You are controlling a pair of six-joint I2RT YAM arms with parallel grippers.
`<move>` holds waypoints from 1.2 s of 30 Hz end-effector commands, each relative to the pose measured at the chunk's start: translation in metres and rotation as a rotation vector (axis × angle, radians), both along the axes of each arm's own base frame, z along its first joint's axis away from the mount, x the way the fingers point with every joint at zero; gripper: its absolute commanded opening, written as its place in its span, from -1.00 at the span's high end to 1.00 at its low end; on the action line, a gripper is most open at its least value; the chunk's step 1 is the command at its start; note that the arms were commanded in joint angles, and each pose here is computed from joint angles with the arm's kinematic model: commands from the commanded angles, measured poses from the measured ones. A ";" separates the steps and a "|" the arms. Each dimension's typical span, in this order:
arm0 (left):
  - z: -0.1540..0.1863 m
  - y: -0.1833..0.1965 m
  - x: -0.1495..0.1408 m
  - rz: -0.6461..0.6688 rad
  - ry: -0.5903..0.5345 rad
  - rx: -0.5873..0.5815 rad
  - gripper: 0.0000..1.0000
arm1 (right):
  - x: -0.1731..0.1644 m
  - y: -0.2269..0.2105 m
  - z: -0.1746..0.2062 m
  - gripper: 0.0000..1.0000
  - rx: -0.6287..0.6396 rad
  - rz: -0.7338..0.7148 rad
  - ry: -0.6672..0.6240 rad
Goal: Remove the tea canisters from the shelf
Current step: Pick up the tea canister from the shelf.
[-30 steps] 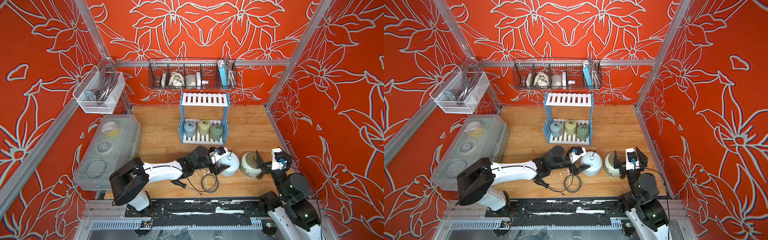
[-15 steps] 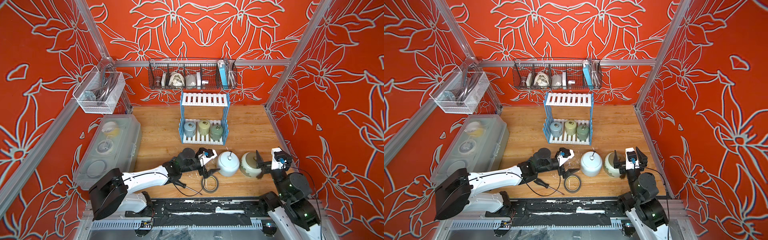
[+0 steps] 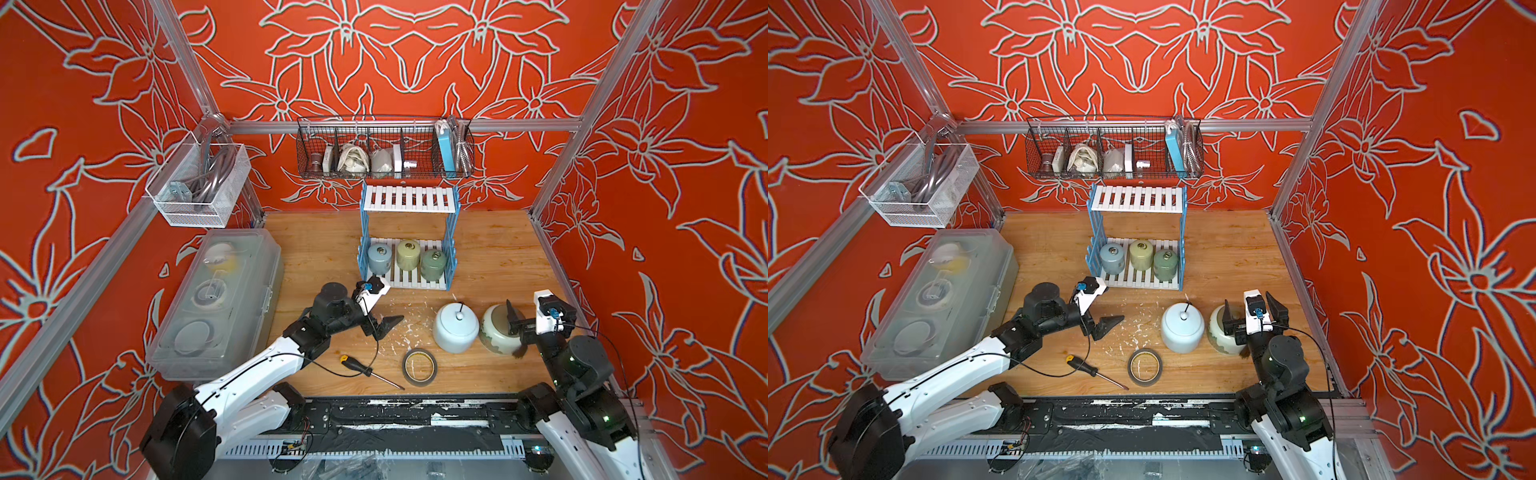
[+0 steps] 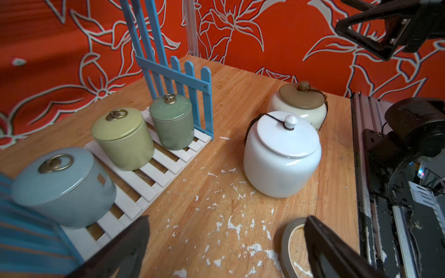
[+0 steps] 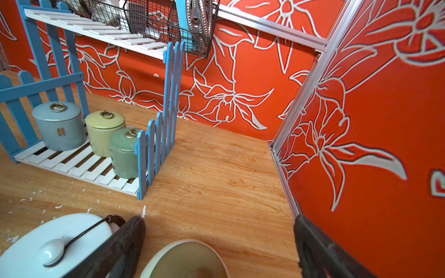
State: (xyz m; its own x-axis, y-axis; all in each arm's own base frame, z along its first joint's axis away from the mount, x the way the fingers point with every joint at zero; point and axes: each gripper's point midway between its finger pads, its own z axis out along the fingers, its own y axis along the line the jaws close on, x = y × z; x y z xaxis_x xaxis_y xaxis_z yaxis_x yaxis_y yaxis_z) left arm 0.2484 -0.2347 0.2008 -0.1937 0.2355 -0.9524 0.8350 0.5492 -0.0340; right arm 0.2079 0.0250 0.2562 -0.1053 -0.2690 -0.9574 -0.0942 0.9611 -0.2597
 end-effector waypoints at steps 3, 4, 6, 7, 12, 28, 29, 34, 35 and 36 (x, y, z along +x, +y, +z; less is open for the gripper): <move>0.005 0.030 -0.005 0.051 0.043 -0.017 -0.98 | -0.004 0.011 0.009 -0.99 0.013 0.066 0.035; 0.007 0.038 -0.004 0.075 0.038 -0.021 -0.98 | -0.004 0.014 0.011 -0.98 0.017 0.081 0.039; 0.009 0.050 -0.003 0.117 0.043 -0.029 -0.98 | -0.002 0.017 0.014 -0.99 0.022 0.097 0.048; 0.011 0.057 -0.002 0.143 0.051 -0.035 -0.98 | 0.000 0.019 0.016 -0.98 0.022 0.103 0.055; 0.017 0.079 -0.005 0.226 0.053 -0.060 -0.98 | 0.008 0.033 0.027 -0.99 0.010 0.164 0.114; 0.056 0.147 -0.010 0.568 0.080 -0.161 -0.98 | 0.052 0.072 0.054 -0.99 0.137 0.234 0.318; 0.055 0.152 -0.009 0.598 0.083 -0.178 -0.98 | 0.056 0.076 0.053 -0.99 0.145 0.242 0.330; 0.056 0.173 -0.007 0.701 0.060 -0.227 -0.98 | 0.074 0.091 0.055 -0.98 0.159 0.270 0.373; 0.055 0.175 -0.006 0.710 0.058 -0.232 -0.98 | 0.078 0.094 0.054 -0.99 0.164 0.269 0.382; 0.057 0.179 -0.005 0.729 0.058 -0.240 -0.98 | 0.081 0.097 0.056 -0.98 0.171 0.273 0.383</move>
State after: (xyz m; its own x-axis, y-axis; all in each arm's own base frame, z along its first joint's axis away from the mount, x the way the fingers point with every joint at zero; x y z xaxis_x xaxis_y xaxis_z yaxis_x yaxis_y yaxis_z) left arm 0.2415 -0.0653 0.2548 -0.2874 -0.1358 -0.9481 0.3090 0.9238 -0.2260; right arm 0.2863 0.1111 0.2941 -0.4264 -0.2231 -0.8766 -0.3882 0.9204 -0.0454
